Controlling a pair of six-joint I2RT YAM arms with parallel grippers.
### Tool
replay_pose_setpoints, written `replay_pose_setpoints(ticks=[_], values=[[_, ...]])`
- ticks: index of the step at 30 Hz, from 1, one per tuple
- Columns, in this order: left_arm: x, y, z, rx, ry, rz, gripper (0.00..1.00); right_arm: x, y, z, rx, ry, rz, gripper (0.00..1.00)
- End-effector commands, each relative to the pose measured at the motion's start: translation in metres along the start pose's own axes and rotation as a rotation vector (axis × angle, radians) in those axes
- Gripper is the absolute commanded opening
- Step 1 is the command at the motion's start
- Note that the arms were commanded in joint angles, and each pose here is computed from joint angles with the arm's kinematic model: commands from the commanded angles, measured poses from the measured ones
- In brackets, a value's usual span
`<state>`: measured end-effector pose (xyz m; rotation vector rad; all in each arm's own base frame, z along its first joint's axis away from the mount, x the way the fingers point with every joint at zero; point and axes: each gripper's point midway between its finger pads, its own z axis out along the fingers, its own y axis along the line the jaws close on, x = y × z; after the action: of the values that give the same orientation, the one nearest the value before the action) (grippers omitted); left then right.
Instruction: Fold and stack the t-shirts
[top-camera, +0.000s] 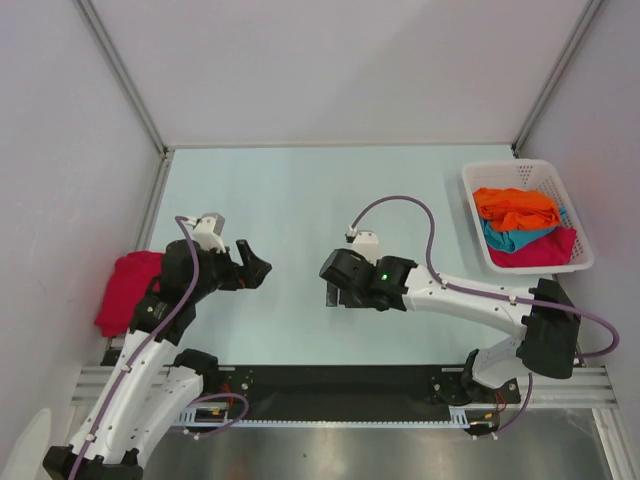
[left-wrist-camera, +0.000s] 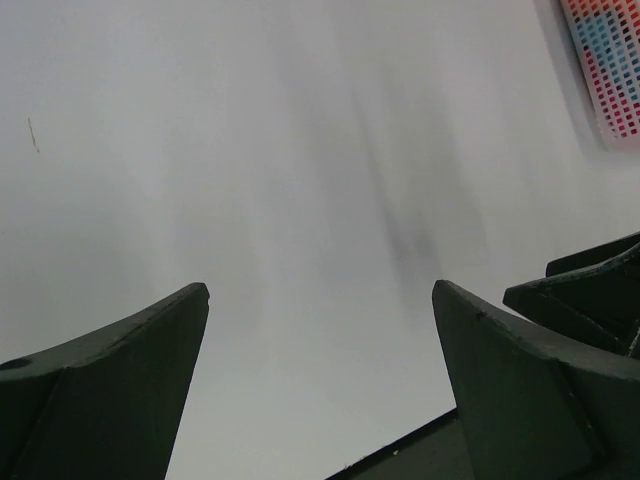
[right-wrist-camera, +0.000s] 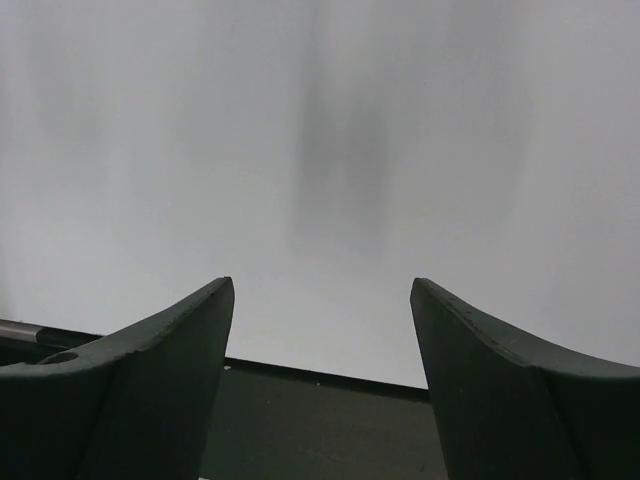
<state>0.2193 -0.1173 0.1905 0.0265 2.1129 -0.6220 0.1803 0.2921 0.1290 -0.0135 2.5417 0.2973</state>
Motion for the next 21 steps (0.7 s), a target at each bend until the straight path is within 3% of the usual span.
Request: replay_pose_setpoints(ticks=[1, 12, 15, 16, 21], values=[[-0.007, -0.004, 0.002, 0.027, -0.029, 0.018, 0.99, -0.019, 0.004, -0.016, -0.004, -0.076, -0.001, 0.78], [-0.008, -0.008, 0.000, 0.049, -0.035, 0.025, 1.00, -0.076, -0.018, -0.046, 0.084, -0.254, -0.088, 0.77], [-0.008, -0.009, -0.001, 0.057, -0.038, 0.029, 0.99, -0.105, -0.058, -0.045, 0.250, -0.303, -0.098, 0.74], [-0.008, -0.010, -0.001, 0.057, -0.040, 0.028, 0.99, -0.112, -0.091, -0.041, 0.403, -0.299, -0.124, 0.74], [-0.011, -0.011, -0.004, 0.061, -0.057, 0.031, 1.00, -0.132, -0.147, -0.050, 0.759, -0.321, -0.151, 0.75]])
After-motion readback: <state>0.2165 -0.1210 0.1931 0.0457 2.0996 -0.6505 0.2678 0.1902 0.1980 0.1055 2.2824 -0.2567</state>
